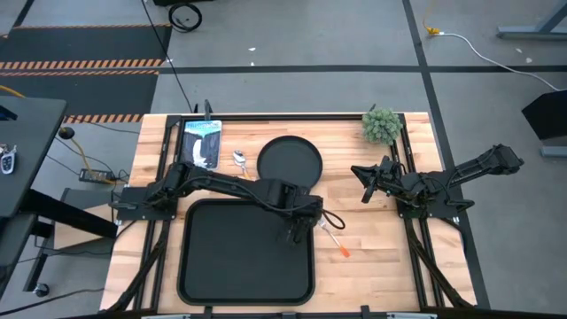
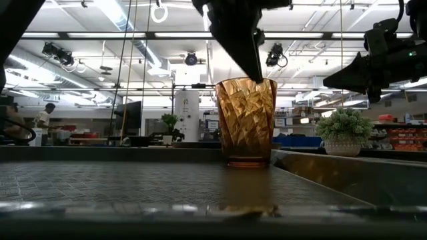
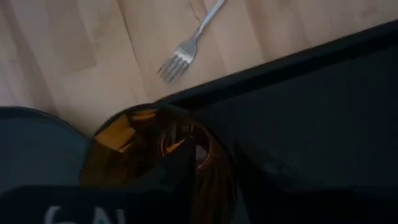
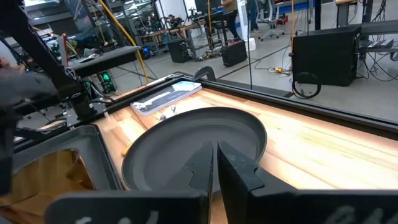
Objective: Pick and place plate/cup/fork/spoon on tray
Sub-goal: Put the brown cup on the black tray, then put the black plate to the bottom of the brown cup on the black tray
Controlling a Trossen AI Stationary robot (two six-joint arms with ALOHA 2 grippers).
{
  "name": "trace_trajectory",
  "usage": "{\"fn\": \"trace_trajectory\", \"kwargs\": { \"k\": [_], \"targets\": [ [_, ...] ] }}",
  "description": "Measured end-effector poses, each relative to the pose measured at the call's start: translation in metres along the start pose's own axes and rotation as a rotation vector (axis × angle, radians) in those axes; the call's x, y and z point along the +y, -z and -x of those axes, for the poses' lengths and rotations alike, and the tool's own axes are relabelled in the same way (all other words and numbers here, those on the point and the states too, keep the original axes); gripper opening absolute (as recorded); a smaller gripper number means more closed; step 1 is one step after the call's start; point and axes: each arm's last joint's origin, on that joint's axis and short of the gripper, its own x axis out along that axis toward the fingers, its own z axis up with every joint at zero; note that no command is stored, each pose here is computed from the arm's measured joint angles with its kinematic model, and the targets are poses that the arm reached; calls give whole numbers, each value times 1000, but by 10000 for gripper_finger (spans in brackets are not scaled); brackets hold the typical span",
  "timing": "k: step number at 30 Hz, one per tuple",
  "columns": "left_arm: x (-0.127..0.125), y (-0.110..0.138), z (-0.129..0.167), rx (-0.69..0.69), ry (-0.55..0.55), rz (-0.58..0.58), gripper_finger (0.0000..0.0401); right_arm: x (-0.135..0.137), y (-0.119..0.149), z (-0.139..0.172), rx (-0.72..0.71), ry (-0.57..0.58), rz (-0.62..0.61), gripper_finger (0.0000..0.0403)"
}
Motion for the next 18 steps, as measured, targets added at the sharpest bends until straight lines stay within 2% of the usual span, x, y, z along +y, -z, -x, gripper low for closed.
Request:
{"fn": "trace_trajectory", "kwargs": {
  "k": [5,8,12,18],
  "targets": [
    [3,1,25,-27,-6,1,121,0,0,0,0,0,0,28],
    [11,10,35,30,-26,-2,121,0,0,0,0,0,0,28],
    [30,27,32,168,-50,37,121,0,0,0,0,0,0,28],
    [54,60,13,284,-48,110,121,0,0,0,0,0,0,28]
  ]
}}
